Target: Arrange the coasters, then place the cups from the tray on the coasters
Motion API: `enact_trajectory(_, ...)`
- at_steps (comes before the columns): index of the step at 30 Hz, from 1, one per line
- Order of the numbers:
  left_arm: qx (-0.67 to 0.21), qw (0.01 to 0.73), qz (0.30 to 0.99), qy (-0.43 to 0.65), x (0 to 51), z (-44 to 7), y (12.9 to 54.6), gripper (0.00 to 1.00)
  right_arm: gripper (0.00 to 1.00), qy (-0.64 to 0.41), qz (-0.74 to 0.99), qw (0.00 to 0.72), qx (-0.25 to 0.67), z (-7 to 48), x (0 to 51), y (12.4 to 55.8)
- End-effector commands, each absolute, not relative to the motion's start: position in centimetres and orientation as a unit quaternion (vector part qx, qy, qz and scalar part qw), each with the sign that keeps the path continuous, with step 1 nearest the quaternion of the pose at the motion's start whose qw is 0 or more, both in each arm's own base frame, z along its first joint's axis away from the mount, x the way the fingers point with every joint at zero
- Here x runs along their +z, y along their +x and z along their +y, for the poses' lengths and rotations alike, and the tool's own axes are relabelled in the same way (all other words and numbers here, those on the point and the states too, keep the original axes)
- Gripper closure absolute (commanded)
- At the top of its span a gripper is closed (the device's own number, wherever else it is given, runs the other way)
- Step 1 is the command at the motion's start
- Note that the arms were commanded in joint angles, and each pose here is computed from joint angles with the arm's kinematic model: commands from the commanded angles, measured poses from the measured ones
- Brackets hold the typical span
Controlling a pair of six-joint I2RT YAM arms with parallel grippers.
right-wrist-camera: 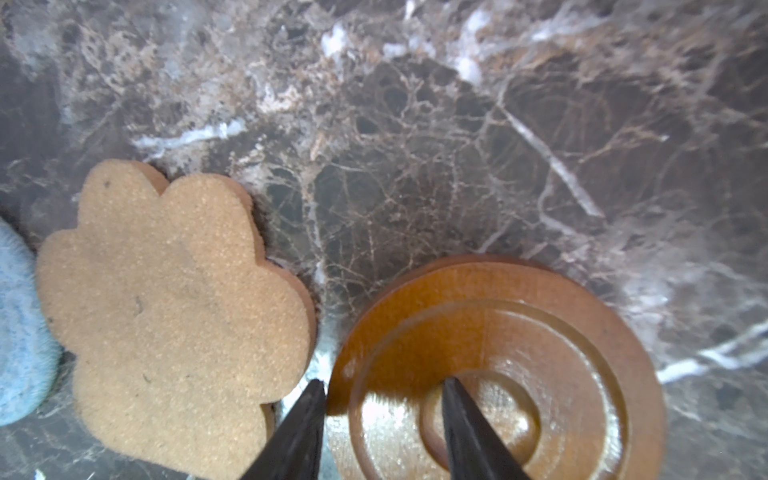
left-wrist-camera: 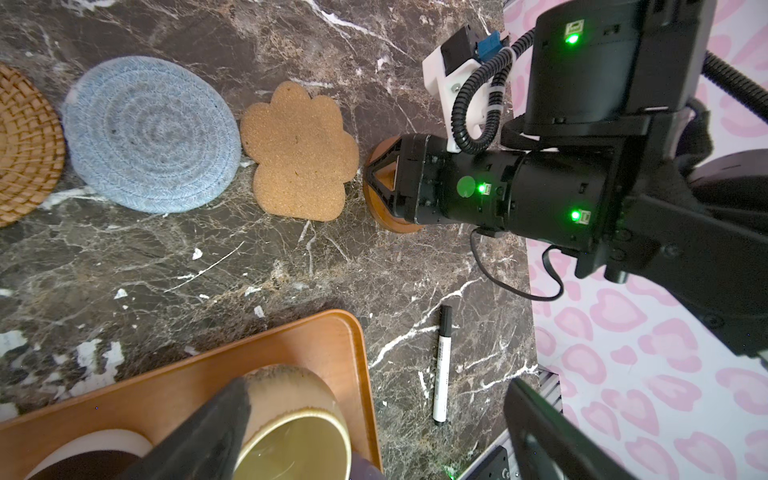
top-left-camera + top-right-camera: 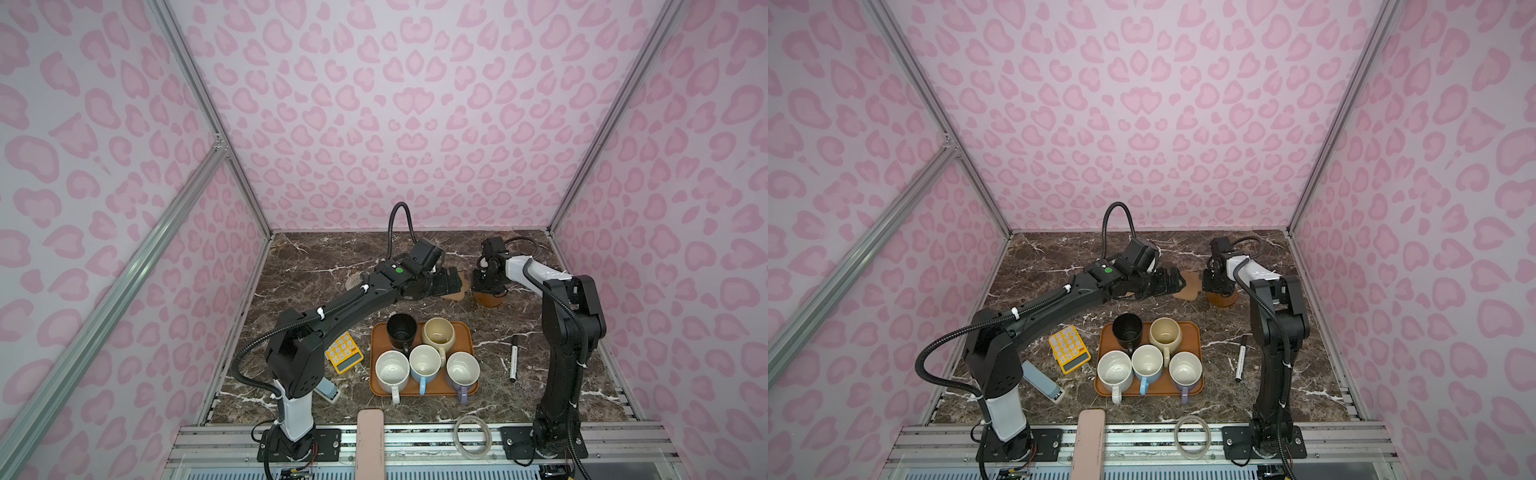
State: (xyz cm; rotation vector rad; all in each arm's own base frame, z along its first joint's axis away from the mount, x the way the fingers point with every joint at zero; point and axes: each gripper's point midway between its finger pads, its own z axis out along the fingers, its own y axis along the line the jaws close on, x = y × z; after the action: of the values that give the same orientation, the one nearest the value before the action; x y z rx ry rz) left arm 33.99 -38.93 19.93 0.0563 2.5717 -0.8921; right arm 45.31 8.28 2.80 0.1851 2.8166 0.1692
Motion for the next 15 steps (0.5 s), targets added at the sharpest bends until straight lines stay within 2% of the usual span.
enact_trajectory(1,-0.323,0.212,0.922,0.017,20.23,-39.11,34.34,0.03,0.52,0.061,0.985,0.15,0.054,8.31,2.66,45.18)
enact_trajectory(15,-0.32,0.216,0.922,0.013,20.56,-38.75,34.28,0.03,0.53,0.07,0.982,0.156,0.074,8.2,2.31,45.49)
